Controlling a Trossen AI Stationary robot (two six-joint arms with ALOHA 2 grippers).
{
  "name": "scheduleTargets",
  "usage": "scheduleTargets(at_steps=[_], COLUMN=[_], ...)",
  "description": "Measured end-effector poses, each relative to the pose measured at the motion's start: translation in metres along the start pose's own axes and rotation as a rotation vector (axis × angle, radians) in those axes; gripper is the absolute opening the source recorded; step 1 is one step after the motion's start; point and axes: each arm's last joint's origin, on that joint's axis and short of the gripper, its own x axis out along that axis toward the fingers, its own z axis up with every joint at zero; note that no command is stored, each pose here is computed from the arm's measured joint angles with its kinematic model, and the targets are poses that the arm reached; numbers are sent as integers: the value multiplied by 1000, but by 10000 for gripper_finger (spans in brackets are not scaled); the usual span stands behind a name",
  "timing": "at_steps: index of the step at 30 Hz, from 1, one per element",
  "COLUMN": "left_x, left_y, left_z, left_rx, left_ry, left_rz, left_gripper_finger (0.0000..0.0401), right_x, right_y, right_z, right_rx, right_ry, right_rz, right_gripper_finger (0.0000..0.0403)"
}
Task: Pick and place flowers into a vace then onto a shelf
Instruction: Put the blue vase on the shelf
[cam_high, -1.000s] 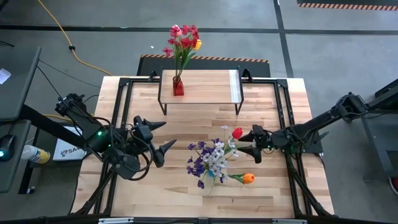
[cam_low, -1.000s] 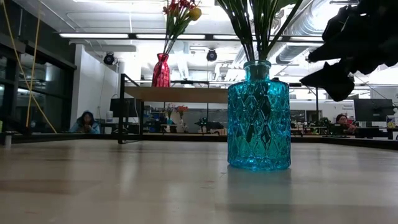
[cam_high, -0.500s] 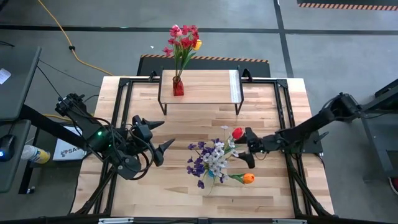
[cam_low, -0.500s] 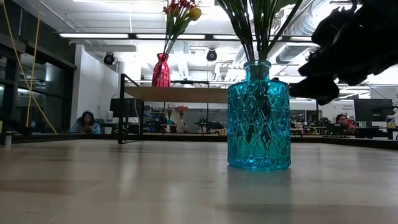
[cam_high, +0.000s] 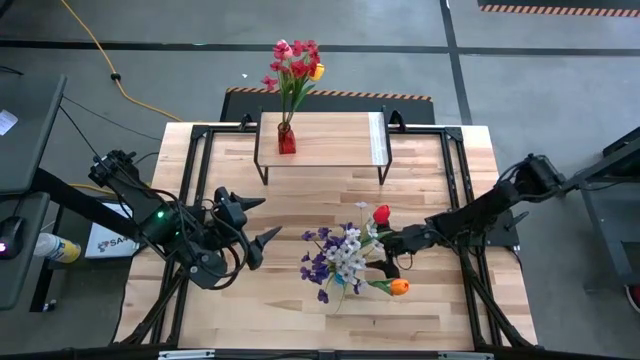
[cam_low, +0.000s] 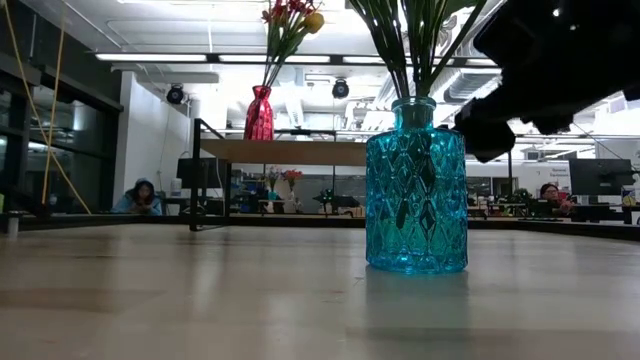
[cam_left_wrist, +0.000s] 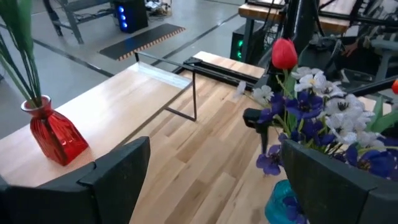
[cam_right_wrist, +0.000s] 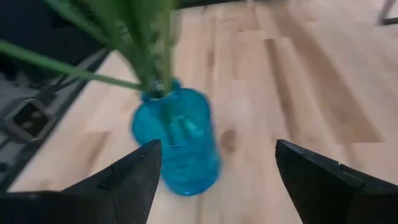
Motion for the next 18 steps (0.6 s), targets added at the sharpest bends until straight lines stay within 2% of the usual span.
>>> scheduleTargets(at_steps=[3, 13, 18], left_x=[0, 0, 0], left_y=[1, 6, 6], left_z=[-1, -5, -5], left_rx=[4, 6, 4], left_ry=[9, 29, 28], left_rz=[6, 31, 30], left_gripper_finger=[392, 392, 392], right_x=[1, 7, 25], right_y=[6, 16, 24], right_z=[1, -4, 4], right_rx=[4, -25, -66], right_ry=[-21, -91, -85], right_rz=[41, 14, 51], right_gripper_finger=[303, 303, 303])
